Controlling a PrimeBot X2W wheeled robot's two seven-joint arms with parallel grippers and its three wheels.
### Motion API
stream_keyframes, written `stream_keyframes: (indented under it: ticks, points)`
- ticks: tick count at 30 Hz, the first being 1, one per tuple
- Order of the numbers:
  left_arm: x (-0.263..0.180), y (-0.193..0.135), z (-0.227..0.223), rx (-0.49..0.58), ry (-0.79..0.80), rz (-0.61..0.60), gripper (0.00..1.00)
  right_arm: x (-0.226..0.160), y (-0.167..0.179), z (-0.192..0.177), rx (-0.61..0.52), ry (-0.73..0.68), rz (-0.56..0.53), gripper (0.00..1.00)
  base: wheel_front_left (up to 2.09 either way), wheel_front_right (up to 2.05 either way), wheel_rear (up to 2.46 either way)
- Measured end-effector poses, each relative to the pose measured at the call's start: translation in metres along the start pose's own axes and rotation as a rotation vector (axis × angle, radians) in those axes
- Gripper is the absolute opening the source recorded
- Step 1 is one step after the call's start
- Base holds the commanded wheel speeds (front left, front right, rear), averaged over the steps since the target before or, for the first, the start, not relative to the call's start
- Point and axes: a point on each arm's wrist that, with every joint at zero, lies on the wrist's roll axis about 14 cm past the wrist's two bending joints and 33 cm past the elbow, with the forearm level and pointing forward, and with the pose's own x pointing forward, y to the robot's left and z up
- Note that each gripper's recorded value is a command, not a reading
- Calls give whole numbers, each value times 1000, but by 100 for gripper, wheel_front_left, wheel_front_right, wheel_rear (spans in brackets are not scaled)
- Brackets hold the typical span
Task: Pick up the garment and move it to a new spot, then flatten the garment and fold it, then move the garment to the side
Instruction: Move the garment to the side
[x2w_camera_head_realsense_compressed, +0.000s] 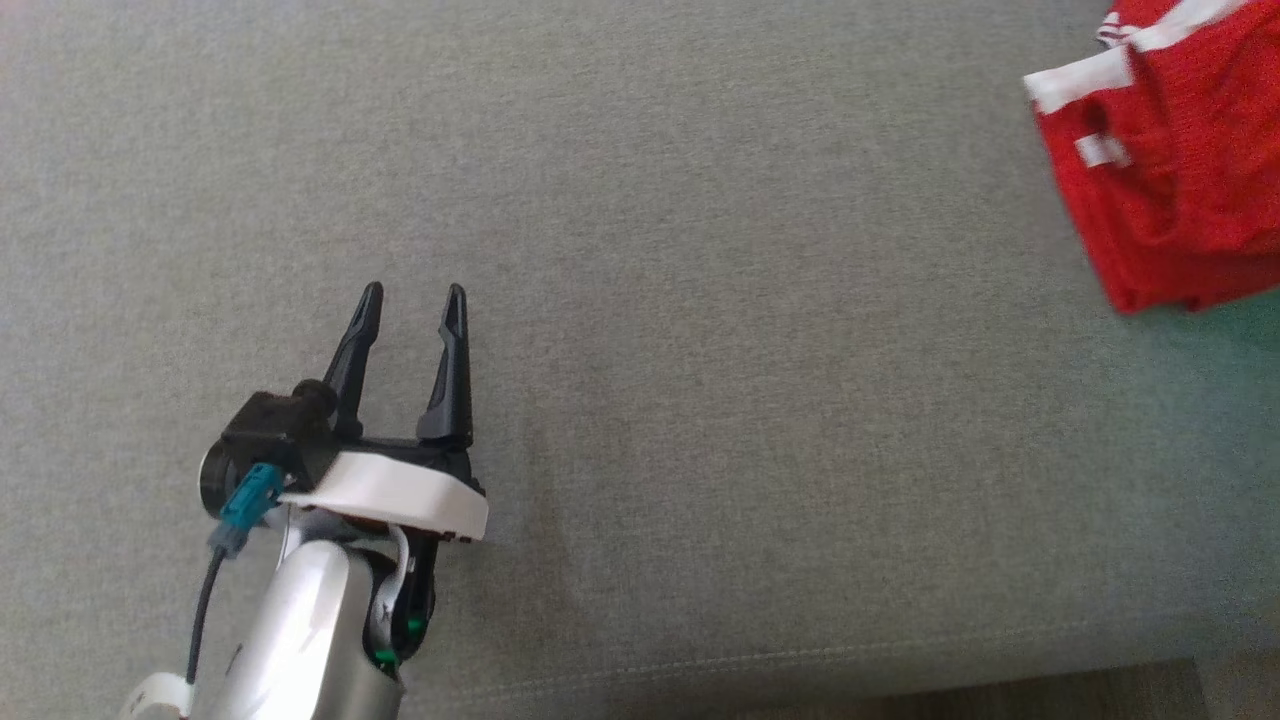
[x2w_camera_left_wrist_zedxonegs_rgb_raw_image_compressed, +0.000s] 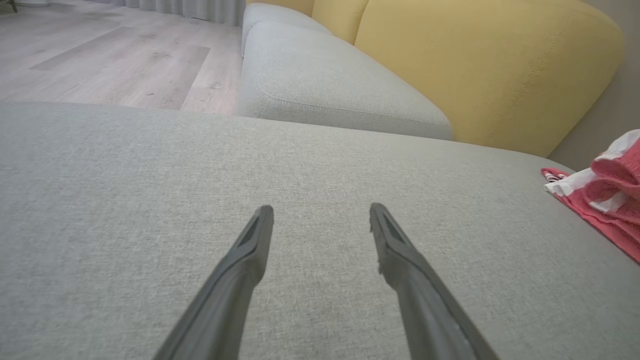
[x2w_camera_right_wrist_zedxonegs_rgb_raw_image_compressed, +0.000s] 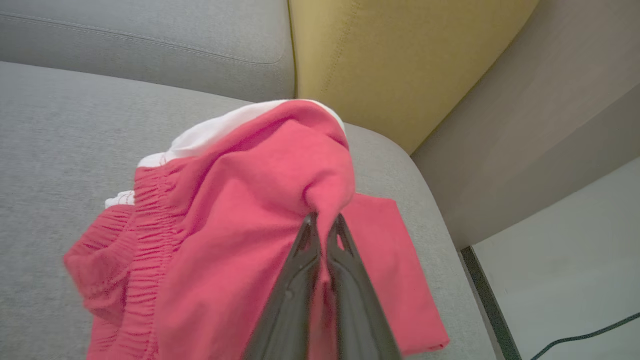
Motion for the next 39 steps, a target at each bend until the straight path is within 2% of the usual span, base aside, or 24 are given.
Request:
stream_keyframes:
  ticks: [9,14,15,16,21,28,39]
  points:
    - [-1,14,-1,6,2,38,100,16,-32,-20,-9,89,-96,0,0,0,0]
    - [-1,14,-1,6,1,40,100,18,-44,-23,-14,93,-133,0,0,0,0]
    - [-1,14,-1,6,2,39,100,17,-48,-22,-14,82,-146,57,0,0,0]
    - [0,14,-1,6,1,39,100,17,-51,-22,-19,77,-156,100,0,0,0]
    - [0,12,0,6,0,33,100,14,-59,-23,-13,38,-176,100,0,0,0]
    - [-1,7,5,12,-11,22,100,9,-53,-24,5,-15,-143,100,0,0,0]
    - [-17,3,29,33,-61,23,100,-15,-18,33,58,-264,-12,100,0,0,0]
